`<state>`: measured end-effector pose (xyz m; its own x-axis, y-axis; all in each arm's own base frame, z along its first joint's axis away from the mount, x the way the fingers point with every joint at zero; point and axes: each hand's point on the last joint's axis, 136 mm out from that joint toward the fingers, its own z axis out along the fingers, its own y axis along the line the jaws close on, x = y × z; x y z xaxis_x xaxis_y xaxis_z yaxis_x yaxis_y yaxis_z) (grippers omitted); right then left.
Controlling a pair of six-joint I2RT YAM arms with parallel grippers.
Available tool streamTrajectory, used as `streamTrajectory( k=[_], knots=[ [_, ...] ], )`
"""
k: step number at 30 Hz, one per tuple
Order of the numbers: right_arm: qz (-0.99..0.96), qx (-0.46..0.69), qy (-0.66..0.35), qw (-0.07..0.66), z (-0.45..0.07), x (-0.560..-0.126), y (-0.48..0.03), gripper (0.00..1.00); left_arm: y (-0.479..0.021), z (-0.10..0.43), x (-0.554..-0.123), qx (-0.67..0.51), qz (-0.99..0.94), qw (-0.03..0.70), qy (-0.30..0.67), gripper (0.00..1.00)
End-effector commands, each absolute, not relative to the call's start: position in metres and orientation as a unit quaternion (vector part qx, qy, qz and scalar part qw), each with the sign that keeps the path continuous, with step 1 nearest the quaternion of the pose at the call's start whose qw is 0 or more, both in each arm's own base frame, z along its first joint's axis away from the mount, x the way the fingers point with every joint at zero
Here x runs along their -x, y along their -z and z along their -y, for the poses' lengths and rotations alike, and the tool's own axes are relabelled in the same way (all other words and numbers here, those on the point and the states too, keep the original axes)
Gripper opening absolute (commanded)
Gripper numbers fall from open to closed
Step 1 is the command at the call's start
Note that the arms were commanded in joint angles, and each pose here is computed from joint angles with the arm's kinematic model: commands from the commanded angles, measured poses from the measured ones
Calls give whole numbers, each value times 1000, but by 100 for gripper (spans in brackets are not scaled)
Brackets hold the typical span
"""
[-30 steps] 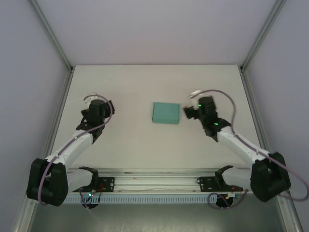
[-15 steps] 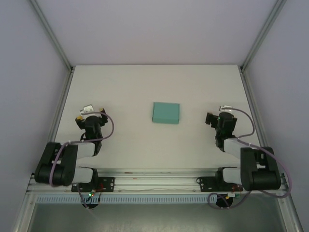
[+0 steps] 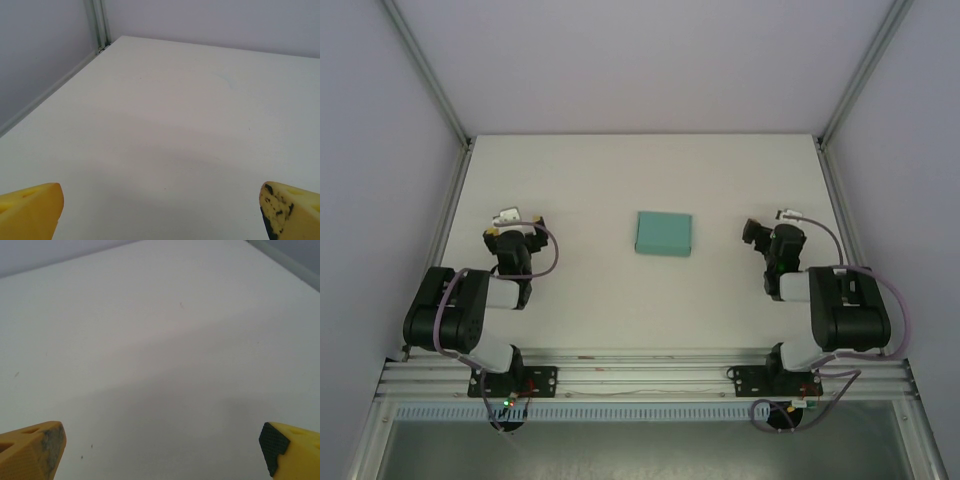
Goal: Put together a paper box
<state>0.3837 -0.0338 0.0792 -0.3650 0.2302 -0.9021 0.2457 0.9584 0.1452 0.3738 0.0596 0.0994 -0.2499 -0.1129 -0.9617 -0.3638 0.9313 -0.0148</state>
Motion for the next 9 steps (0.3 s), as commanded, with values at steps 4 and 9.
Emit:
streamTrajectory(
  k=[4, 9],
  knots=[
    [-804, -168, 15, 570, 42, -390, -98, 100, -108, -58, -378, 145, -778, 603, -101, 100],
    [-805, -168, 15, 568, 42, -390, -97, 100, -107, -58, -378, 145, -779, 602, -101, 100]
  ],
)
